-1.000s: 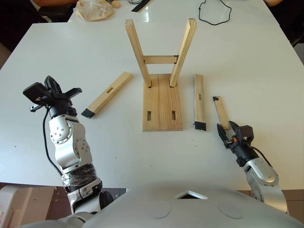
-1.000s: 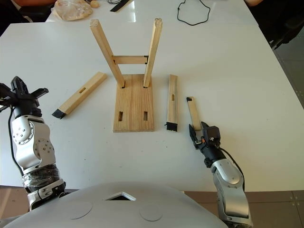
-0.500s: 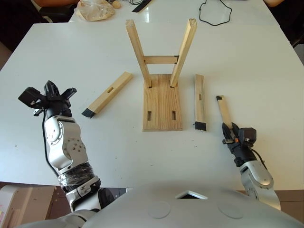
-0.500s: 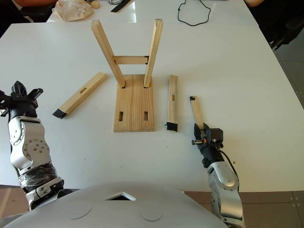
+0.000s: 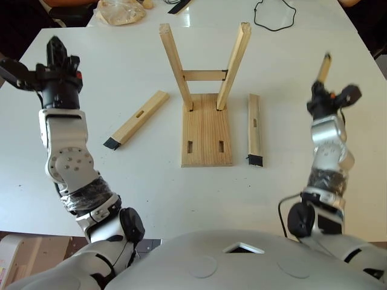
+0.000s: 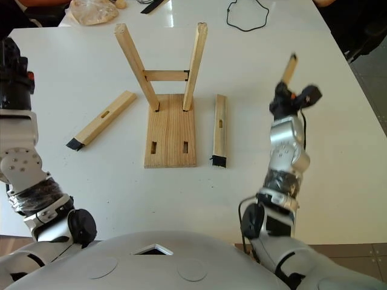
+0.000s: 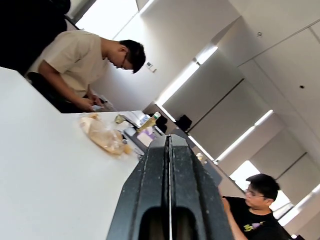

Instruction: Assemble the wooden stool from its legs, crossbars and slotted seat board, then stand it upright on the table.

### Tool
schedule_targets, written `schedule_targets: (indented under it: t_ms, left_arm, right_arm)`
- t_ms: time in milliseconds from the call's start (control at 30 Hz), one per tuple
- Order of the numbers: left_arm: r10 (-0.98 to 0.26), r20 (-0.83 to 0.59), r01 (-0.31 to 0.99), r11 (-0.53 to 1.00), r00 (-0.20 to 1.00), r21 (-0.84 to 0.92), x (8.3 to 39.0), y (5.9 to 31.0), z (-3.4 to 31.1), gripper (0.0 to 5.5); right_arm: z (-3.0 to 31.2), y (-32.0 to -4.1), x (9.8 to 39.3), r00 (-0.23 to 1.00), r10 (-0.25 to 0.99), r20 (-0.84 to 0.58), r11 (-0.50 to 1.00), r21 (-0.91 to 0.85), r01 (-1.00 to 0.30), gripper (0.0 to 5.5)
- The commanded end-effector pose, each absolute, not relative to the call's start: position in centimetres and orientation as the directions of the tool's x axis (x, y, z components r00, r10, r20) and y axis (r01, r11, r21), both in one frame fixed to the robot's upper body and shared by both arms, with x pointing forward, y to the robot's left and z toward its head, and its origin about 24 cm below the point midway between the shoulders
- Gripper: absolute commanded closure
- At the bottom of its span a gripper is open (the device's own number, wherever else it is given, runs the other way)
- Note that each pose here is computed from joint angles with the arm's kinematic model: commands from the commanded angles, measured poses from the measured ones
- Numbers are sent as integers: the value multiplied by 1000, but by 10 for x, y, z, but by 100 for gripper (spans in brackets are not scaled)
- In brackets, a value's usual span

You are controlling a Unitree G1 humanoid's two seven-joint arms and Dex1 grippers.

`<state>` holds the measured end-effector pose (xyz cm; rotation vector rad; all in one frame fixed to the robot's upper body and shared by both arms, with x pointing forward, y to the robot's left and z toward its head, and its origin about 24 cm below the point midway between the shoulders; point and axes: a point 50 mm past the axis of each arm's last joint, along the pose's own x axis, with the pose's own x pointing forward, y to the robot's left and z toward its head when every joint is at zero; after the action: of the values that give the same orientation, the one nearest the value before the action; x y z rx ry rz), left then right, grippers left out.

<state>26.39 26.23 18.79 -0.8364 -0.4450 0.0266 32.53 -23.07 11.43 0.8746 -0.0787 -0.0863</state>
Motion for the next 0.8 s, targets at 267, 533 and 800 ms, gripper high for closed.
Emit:
schedule_targets:
  t_ms: [267, 533, 800]
  left_arm:
    - [-462, 630, 773, 479, 625, -416, 250, 189, 255, 550]
    - [-710, 546, 894, 316, 446, -319, 234, 168, 256, 425]
    - [-781, 508, 923, 229, 364, -309, 228, 157, 250, 309]
  right_arm:
    - [249, -138, 248, 231, 745, 626, 78, 262, -962, 419]
    - [244, -133, 245, 153, 840, 521, 15, 259, -966, 419]
    - [235, -137, 246, 138, 864, 484, 1, 273, -962, 419]
